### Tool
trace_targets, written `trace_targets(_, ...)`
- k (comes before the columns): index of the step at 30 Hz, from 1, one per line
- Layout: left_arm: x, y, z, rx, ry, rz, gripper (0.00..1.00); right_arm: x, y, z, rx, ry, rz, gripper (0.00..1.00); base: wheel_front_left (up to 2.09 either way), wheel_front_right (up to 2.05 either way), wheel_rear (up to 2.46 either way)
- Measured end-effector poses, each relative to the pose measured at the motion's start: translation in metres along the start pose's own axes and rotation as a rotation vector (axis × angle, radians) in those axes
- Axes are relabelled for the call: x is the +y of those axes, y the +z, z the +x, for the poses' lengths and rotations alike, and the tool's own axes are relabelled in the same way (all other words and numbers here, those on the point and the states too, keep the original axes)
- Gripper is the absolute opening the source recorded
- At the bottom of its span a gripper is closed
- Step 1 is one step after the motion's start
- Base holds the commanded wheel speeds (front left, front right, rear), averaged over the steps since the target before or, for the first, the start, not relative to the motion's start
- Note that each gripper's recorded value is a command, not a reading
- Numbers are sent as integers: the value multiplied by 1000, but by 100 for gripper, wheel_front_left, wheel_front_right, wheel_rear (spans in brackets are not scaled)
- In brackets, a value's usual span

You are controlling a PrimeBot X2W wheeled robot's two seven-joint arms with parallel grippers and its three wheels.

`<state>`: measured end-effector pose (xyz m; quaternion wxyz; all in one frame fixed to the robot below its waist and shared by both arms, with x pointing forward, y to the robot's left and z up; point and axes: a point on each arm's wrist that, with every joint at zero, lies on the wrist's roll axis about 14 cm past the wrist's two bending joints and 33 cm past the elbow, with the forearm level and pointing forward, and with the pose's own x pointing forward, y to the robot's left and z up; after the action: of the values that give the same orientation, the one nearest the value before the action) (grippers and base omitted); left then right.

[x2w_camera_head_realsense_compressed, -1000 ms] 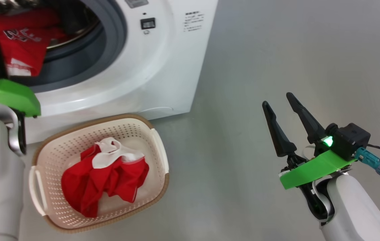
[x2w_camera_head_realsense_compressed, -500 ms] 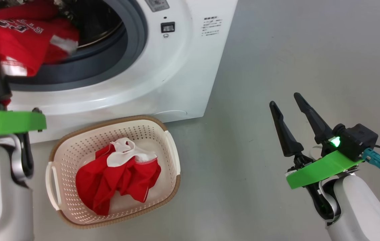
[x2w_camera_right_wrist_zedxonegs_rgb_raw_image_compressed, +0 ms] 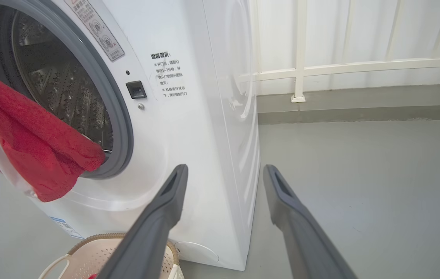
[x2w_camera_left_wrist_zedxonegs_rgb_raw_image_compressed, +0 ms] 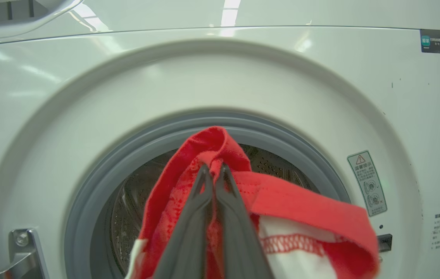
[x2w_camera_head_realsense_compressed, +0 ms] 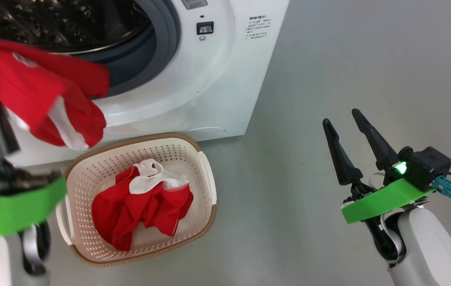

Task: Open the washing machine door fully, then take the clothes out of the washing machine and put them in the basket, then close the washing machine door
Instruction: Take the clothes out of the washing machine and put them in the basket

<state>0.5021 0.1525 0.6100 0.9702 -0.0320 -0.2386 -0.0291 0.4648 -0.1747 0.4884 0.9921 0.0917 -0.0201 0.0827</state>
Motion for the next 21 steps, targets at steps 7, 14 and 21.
trace_targets(7, -12, -45, -37, 169, -15, -28, 0, -1, -5, -1, 14, -2, 0, 100, 0, 0, 0)
trace_targets(14, -24, -114, -79, 413, -40, -49, 0, 0, -14, 1, 34, 3, 2, 100, 0, 0, 0)
trace_targets(21, -36, -178, -121, 638, -80, -64, 0, -4, -22, 1, 53, -6, 3, 100, 0, 0, 0)
